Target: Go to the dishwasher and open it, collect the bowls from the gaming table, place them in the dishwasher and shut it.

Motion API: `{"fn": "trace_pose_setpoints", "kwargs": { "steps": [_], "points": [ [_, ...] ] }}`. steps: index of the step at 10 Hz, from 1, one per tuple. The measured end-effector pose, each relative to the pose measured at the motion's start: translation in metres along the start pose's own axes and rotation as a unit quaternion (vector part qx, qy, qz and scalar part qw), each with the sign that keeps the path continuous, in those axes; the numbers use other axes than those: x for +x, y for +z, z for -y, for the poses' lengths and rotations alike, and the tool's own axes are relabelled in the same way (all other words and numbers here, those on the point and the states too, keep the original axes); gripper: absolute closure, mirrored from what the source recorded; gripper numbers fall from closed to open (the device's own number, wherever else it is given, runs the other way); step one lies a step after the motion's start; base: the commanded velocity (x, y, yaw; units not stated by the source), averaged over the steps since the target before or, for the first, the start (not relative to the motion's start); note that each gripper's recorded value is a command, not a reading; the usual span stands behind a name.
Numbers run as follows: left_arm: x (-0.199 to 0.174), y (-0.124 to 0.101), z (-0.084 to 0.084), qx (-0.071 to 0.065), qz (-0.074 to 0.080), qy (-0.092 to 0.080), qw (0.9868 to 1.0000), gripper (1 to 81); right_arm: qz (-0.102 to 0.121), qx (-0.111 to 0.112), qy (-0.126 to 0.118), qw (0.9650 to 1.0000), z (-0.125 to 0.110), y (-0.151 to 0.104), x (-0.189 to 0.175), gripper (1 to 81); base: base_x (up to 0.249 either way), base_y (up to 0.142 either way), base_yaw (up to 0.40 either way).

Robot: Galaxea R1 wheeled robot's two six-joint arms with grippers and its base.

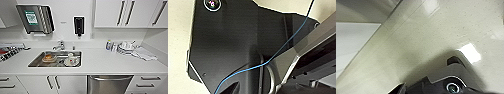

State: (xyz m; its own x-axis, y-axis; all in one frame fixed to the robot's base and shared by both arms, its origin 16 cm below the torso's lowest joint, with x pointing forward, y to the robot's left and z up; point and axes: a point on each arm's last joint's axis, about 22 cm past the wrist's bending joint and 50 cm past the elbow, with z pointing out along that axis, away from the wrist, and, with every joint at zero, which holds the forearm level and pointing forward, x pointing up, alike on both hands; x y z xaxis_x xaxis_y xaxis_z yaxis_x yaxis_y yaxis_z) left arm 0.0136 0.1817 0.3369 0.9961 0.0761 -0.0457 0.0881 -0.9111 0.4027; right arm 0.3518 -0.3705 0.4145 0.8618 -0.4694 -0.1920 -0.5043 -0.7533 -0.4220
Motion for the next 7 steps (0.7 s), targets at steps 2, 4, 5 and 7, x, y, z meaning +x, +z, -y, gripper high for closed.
{"fn": "trace_pose_setpoints", "kwargs": {
  "steps": [2,4,5,7],
  "points": [
    [0.013,-0.003,0.014,0.009,-0.007,0.032,0.9994,1.0,0.035,0.001,-0.126,0.9914,-0.004,0.037,-0.060,1.0,0.000,0.000,0.000],
    [0.042,-0.004,0.024,0.014,-0.025,0.047,0.9985,1.0,0.048,-0.010,-0.179,0.9826,-0.026,0.055,-0.105,1.0,0.000,0.000,0.000],
    [0.048,-0.007,0.032,0.018,-0.028,0.050,0.9982,1.0,0.052,-0.020,-0.194,0.9793,-0.043,0.063,-0.133,1.0,0.000,0.000,0.000],
    [0.055,-0.016,0.054,0.034,-0.029,0.055,0.9975,1.0,0.046,-0.015,-0.216,0.9753,-0.039,0.080,-0.174,1.0,0.000,0.000,0.000]
  ]
}}
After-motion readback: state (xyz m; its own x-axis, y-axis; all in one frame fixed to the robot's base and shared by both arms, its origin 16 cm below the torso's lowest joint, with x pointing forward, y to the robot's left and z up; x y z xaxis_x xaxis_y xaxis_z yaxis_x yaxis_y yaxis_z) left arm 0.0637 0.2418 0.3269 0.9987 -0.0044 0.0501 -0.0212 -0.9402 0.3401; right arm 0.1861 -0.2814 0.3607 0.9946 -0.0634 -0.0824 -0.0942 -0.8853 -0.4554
